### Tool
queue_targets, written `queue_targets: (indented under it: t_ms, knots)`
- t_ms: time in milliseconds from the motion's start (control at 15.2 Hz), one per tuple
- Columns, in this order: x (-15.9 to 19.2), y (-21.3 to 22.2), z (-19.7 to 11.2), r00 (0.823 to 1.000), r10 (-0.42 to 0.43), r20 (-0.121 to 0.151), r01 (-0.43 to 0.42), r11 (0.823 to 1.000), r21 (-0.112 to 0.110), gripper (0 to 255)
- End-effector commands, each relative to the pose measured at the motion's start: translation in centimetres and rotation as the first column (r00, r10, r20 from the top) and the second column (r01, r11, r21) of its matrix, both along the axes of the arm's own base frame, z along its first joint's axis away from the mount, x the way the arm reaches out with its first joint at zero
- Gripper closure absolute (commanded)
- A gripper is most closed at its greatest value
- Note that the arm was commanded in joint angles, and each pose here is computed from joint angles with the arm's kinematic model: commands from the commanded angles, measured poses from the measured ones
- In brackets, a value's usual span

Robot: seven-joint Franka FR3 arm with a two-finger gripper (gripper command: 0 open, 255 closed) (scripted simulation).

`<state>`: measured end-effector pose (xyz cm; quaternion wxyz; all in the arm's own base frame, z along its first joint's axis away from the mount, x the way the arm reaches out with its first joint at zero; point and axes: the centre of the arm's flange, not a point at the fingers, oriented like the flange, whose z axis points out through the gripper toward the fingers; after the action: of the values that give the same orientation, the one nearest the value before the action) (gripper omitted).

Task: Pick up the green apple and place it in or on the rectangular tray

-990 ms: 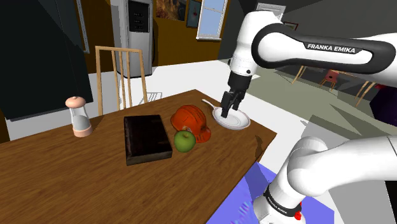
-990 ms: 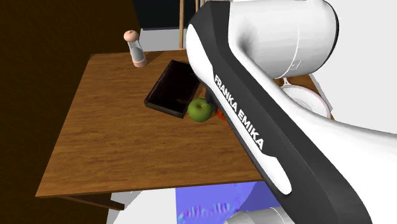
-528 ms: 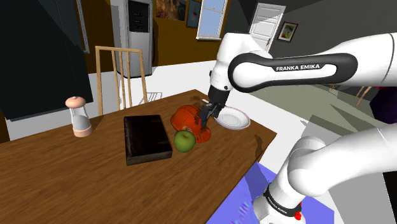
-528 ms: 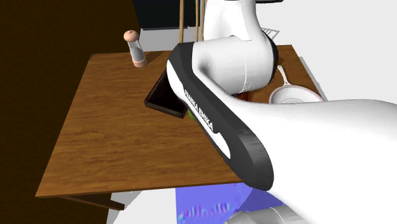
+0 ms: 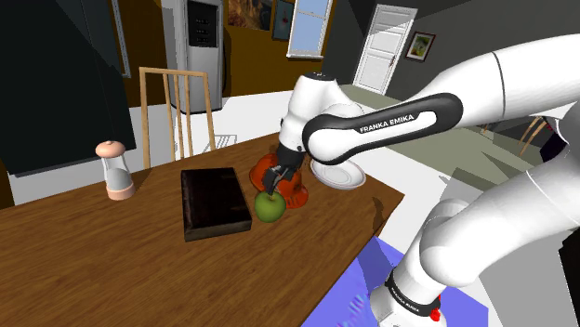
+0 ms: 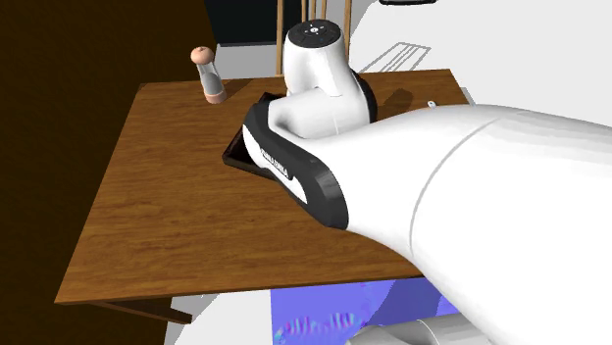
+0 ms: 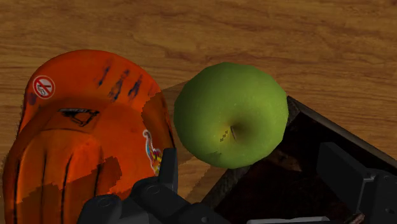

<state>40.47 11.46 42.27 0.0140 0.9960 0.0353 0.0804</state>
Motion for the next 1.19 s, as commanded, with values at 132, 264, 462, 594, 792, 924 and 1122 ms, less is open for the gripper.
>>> queue_targets:
  t_ms: [132,264,462,594,792,924,1122]
  knots:
    - [0.4,0.1,-2.1,1.000,0.001,0.006,-0.001,1.000,0.000,0]
    - [0.6,0.1,-3.1,1.000,0.001,0.006,-0.001,1.000,0.000,0]
    - [0.7,0.1,-4.0,1.000,0.001,0.006,-0.001,1.000,0.000,0]
    - [0.7,0.1,-4.0,1.000,0.001,0.006,-0.001,1.000,0.000,0]
    - [0.7,0.1,-4.0,1.000,0.001,0.006,-0.001,1.000,0.000,0]
    - [0.7,0.1,-3.9,1.000,0.001,0.006,-0.001,1.000,0.000,255]
    - [0.7,0.1,-3.9,1.000,0.001,0.006,-0.001,1.000,0.000,255]
